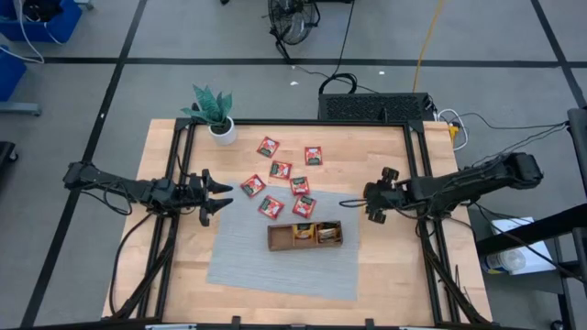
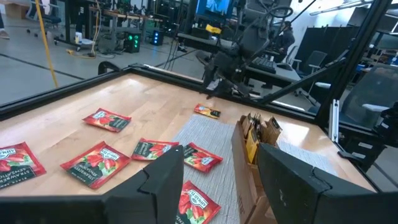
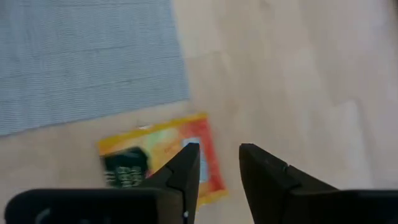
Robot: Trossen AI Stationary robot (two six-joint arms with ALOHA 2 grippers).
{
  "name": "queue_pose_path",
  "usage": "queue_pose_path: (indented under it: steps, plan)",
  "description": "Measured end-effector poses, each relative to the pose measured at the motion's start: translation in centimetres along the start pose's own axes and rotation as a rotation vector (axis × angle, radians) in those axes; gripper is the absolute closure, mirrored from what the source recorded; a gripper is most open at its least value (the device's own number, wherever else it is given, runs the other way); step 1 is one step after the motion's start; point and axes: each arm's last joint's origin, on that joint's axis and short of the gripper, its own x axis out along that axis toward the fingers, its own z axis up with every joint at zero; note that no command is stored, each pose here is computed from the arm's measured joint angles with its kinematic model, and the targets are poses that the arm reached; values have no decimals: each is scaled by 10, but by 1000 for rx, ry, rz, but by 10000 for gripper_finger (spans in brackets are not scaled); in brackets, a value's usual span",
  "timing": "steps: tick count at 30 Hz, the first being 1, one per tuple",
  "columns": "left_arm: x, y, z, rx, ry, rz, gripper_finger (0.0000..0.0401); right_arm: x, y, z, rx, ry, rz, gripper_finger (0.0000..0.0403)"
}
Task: Pick & Place Tea
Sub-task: Put the yellow tea bag into the middle compartment of the wood organizer
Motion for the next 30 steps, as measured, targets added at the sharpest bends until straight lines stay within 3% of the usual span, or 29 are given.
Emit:
queue_pose_path:
  steps: [7, 11, 16, 20, 26, 30]
  plan:
    - [0, 0, 0, 0, 0, 0, 196, 11, 3, -11, 76, 211, 80, 351]
    - [0, 0, 0, 0, 0, 0, 196, 13, 6, -12, 74, 245, 111, 394]
    - [0, 0, 0, 0, 0, 0, 196, 18, 13, -9, 80, 264, 225, 399]
    - [0, 0, 0, 0, 0, 0, 196, 24, 16, -6, 85, 264, 223, 401]
    - [0, 0, 0, 0, 0, 0, 196, 35, 23, 12, 87, 70, 179, 402]
    - [0, 0, 0, 0, 0, 0, 196, 35, 22, 29, 85, -136, 45, 402]
